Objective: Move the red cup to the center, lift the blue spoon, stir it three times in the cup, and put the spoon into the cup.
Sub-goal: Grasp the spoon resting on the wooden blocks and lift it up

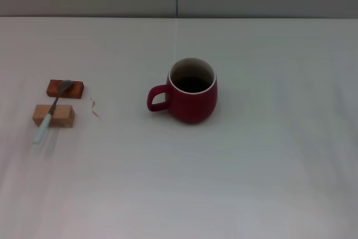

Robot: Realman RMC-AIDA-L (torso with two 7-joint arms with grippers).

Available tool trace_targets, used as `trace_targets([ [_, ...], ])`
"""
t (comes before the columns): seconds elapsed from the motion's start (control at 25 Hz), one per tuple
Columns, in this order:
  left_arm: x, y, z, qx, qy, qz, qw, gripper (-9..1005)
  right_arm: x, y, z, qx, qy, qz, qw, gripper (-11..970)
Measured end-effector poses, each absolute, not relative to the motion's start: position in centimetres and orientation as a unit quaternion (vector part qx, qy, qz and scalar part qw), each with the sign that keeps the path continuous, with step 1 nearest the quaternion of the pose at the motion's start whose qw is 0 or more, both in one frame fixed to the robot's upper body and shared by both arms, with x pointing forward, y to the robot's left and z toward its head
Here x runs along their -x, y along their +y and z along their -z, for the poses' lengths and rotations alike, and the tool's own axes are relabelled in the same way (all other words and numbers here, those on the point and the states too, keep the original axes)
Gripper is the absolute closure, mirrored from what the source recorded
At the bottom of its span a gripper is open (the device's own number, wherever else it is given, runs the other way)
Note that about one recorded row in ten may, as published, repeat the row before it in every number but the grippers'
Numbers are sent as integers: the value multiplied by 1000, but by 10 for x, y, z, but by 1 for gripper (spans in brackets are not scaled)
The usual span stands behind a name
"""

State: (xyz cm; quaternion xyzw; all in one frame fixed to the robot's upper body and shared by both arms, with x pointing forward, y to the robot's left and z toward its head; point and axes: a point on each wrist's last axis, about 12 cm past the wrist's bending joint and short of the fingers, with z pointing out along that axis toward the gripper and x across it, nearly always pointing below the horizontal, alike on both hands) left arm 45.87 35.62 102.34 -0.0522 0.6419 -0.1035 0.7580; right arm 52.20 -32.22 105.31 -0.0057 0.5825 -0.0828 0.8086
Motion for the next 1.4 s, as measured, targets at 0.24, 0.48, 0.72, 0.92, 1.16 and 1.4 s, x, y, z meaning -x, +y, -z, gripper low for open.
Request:
trace_targets([
  [0.24,-423,351,-1016,34,637,96,764,199,-540,-318,-1055,26,602,80,794,264],
  [0.48,-388,339,-1005,22,646,66,760,201,-547,-316,-1058,44,599,95,794,265],
  [0.72,-360,331,-1001,28,654,56,754,201,-556,-313,-1061,64,601,112,789,261],
  [0.92,-351,323,-995,29,673,71,735,201,-562,-313,-1062,68,607,112,784,259],
  [1.16,-341,309,-987,21,705,84,704,200,-563,-312,-1063,70,607,112,784,265],
  [1.4,-342,302,-982,-3,722,98,685,200,-564,-311,-1064,71,606,112,784,264],
])
